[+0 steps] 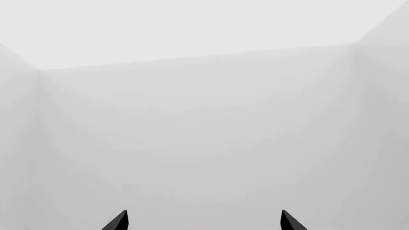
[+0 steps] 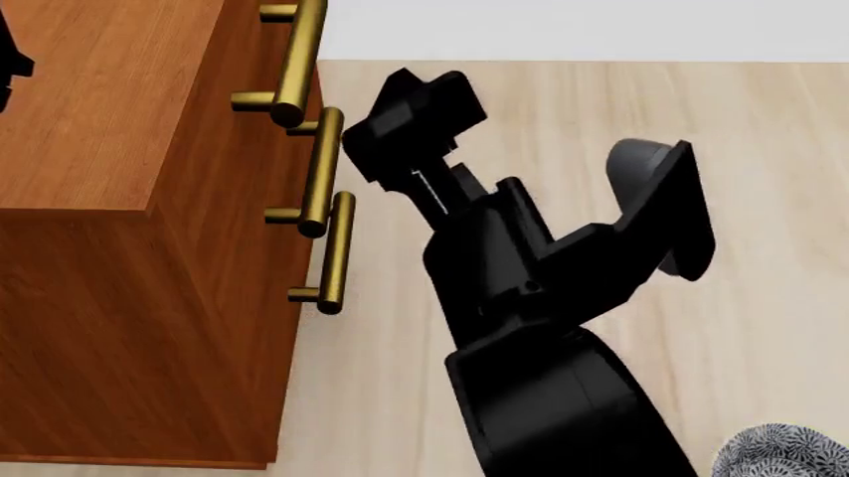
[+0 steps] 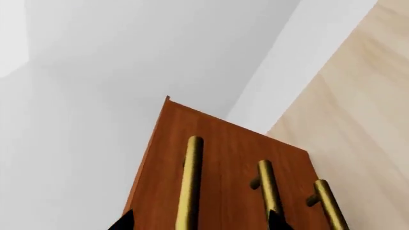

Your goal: Close the bottom drawer of the cabinet and open the top drawer.

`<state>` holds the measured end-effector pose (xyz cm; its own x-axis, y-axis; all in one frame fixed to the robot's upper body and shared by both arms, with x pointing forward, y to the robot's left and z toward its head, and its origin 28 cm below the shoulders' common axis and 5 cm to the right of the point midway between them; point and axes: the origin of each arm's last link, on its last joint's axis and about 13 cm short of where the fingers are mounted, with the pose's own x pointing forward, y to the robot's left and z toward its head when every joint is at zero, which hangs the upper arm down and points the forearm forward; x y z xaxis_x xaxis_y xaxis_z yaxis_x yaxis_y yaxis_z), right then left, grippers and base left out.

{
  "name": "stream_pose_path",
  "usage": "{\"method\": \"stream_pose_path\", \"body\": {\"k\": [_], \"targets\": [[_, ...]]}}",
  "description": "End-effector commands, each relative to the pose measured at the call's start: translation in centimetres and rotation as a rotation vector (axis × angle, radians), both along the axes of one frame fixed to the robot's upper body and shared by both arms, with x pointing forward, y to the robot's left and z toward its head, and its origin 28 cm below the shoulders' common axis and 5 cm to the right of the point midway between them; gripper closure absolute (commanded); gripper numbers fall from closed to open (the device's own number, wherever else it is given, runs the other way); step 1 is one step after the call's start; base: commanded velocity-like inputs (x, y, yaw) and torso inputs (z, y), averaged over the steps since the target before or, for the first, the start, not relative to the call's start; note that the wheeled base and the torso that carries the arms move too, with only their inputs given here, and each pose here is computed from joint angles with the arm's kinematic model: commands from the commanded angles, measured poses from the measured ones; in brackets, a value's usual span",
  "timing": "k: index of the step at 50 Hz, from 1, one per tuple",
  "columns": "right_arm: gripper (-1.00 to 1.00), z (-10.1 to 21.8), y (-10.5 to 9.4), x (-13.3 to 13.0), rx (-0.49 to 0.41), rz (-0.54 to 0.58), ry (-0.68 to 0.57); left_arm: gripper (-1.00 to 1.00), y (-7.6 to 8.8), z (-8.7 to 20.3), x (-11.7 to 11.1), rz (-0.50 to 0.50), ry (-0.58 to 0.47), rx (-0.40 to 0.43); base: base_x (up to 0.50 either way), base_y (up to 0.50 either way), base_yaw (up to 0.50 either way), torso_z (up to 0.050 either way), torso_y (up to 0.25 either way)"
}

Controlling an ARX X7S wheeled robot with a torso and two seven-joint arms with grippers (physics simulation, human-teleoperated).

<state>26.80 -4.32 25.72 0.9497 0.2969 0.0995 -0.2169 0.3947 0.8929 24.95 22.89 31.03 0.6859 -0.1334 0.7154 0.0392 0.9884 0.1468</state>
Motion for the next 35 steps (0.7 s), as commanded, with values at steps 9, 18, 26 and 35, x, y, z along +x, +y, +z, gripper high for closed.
{"method": "stream_pose_path", "body": {"k": [9, 18, 26, 35], "targets": [[-1.0, 0.2, 0.9, 0.9, 0.072, 0.109, 0.028, -1.0, 0.1, 0.1, 0.0, 0.003, -0.002, 0.002, 0.0, 0.0, 0.0, 0.0, 0.0], [-1.0, -0.2, 1.5, 2.2, 0.055, 0.146, 0.046, -1.0, 0.1, 0.3, -0.1, 0.001, -0.005, 0.006, 0.0, 0.0, 0.0, 0.0, 0.0], [-1.0, -0.4, 2.0, 3.5, 0.035, 0.149, 0.061, -1.0, 0.1, 0.2, -0.1, 0.001, -0.004, 0.005, 0.0, 0.0, 0.0, 0.0, 0.0], [-1.0, -0.8, 2.3, 4.4, 0.02, 0.155, 0.073, -1.0, 0.3, 0.1, -0.1, 0.005, -0.004, 0.007, 0.0, 0.0, 0.0, 0.0, 0.0]]}}
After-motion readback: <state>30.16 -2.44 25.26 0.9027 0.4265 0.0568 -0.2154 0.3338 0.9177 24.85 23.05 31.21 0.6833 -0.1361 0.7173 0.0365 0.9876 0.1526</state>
